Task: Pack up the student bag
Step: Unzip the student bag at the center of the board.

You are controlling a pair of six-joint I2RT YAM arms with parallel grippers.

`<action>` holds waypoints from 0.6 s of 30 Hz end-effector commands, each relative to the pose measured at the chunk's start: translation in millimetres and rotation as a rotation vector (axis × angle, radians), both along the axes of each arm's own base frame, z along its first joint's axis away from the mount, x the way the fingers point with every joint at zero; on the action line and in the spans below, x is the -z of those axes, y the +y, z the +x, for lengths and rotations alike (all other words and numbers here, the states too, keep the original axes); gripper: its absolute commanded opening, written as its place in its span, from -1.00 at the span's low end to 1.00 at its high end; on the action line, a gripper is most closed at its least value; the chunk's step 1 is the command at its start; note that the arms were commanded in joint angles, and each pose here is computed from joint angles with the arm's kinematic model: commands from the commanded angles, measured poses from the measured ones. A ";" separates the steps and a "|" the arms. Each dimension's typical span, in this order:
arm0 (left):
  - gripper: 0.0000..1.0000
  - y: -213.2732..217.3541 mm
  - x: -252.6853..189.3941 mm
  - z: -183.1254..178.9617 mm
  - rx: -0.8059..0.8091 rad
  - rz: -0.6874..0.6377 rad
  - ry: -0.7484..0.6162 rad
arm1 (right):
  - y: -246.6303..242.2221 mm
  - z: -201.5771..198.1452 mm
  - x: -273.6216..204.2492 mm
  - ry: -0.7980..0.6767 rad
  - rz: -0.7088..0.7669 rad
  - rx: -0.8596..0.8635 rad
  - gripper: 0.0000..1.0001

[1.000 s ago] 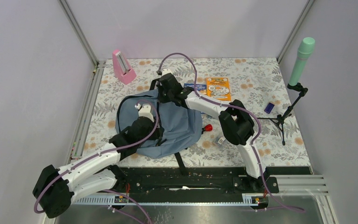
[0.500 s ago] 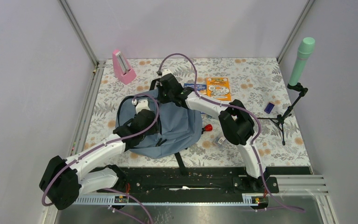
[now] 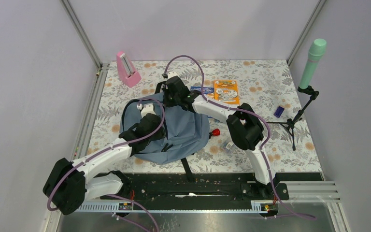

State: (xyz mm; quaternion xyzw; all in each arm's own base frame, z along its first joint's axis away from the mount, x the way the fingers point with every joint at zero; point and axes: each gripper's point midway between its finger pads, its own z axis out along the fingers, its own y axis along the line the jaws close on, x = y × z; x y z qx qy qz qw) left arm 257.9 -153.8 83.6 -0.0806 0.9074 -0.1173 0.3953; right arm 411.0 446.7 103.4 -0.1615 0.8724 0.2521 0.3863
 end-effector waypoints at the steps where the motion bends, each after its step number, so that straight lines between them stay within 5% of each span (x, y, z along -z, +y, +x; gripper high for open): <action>1: -0.15 -13.4 -8.4 14.4 0.007 -0.053 -0.038 | -0.5 5.5 -45.8 -0.065 0.070 0.005 -1.00; 18: -0.09 -16.1 11.4 24.9 0.004 -0.017 -0.010 | -0.6 3.9 -48.6 -0.065 0.076 0.001 -1.00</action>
